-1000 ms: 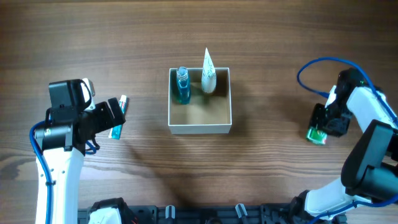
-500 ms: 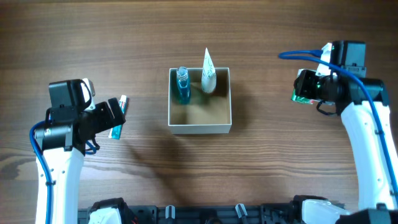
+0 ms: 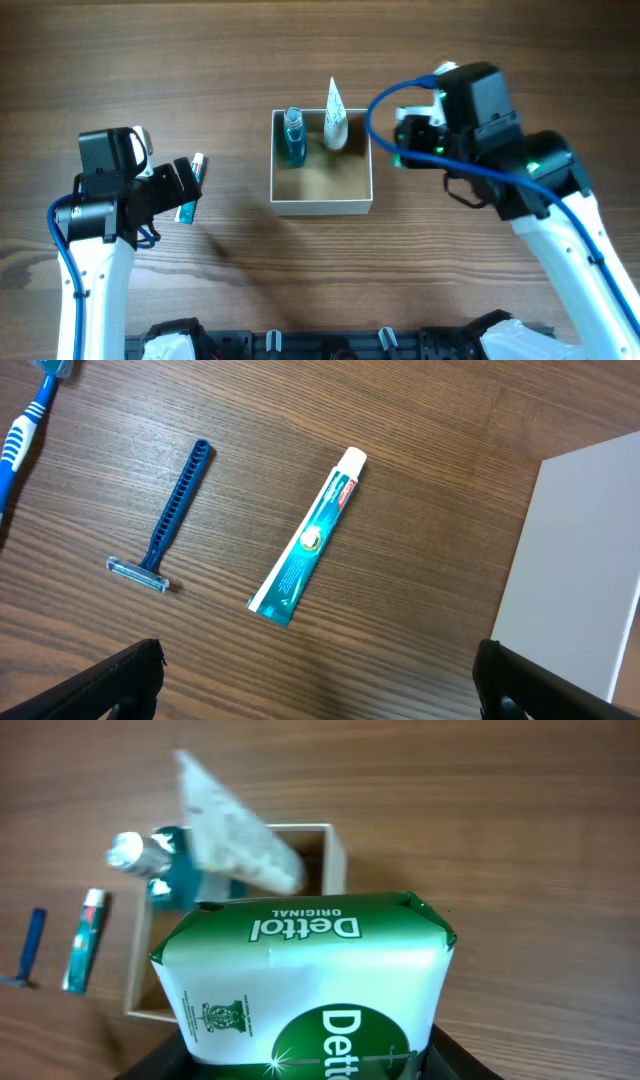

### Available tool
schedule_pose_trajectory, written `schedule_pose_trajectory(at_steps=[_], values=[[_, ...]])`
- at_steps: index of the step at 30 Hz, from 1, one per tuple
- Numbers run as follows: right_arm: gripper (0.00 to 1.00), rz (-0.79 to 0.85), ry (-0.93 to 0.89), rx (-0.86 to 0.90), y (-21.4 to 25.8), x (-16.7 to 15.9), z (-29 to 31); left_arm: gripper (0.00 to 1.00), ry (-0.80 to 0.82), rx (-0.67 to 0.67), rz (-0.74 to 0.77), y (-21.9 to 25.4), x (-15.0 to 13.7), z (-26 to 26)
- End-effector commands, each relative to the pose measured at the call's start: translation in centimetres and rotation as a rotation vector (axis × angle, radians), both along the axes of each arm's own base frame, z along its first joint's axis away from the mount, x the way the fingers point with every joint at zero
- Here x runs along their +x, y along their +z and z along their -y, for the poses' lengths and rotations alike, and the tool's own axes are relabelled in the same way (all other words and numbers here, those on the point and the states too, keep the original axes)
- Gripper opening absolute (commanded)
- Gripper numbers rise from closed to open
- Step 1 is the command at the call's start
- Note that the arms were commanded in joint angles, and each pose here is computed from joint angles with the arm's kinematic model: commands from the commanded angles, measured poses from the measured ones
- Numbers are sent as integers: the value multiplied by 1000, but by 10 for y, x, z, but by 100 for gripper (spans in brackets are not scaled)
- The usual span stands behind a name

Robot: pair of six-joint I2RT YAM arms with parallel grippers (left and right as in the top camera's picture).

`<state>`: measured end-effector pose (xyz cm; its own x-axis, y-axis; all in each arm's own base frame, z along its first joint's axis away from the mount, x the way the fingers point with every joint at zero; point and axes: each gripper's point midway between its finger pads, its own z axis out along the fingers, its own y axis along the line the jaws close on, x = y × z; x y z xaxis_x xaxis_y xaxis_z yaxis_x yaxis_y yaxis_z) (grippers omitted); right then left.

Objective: Pack container
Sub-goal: 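Lower the Dettol soap into the box front-right and release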

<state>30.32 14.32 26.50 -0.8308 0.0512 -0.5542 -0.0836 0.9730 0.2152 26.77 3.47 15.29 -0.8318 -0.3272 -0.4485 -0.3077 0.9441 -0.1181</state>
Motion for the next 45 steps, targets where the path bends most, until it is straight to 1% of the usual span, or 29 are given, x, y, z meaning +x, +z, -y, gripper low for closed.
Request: schedule_pose_trajectory(at_steps=[1,5,7,11,18,19,21,23,24,25,28,29,36,38,40,41,42,43,44,45], values=[[4,-40,-48,-12,-16,3,-27,100,-16,-7,22,6,3,1],[4,-139,-141,-13,-55,7,-54,100,-16,-6,22,6,3,1],[4,-175,-160,-19,-73,10,-65,100,-16,-6,22,6,3,1],[4,-256,-231,-45,-107,14,-71,100,-16,-7,22,6,3,1],[4,-297,-247,-102,-132,18,-70,100,-16,-6,22,6,3,1],[6,-299,-247,-104,-134,18,-69,100,-16,-7,21,6,3,1],[20,-299,-247,-105,-134,18,-70,100,-16,-7,18,6,2,1],[31,-302,-246,-107,-134,17,-69,100,-16,-7,18,6,2,1],[42,-303,-247,-108,-134,17,-69,100,-16,-7,18,6,2,1],[46,-304,-247,-110,-134,17,-69,100,-16,-7,18,6,2,1],[54,-300,-219,-121,-134,17,-69,100,-16,-7,18,6,2,1],[61,-299,-205,-128,-134,17,-69,100,-16,-7,18,6,2,1],[62,-310,-186,-125,-134,14,-71,100,-16,-7,18,6,2,1],[62,-282,-200,-138,-129,17,-66,100,-16,-7,18,6,2,1],[62,-190,-289,-167,-109,26,-44,100,-16,-8,16,5,2,1],[62,-122,-404,-167,-90,31,-22,100,-16,-8,14,5,1,1],[63,-86,-450,-159,-79,33,-11,100,-16,-8,14,5,1,1],[66,-43,-489,-146,-64,37,3,100,-16,-8,14,5,1,1],[68,-11,-531,-122,-50,40,19,100,-16,-8,14,5,1,1],[72,4,-564,-96,-39,43,38,100,-16,-8,15,5,1,1]])
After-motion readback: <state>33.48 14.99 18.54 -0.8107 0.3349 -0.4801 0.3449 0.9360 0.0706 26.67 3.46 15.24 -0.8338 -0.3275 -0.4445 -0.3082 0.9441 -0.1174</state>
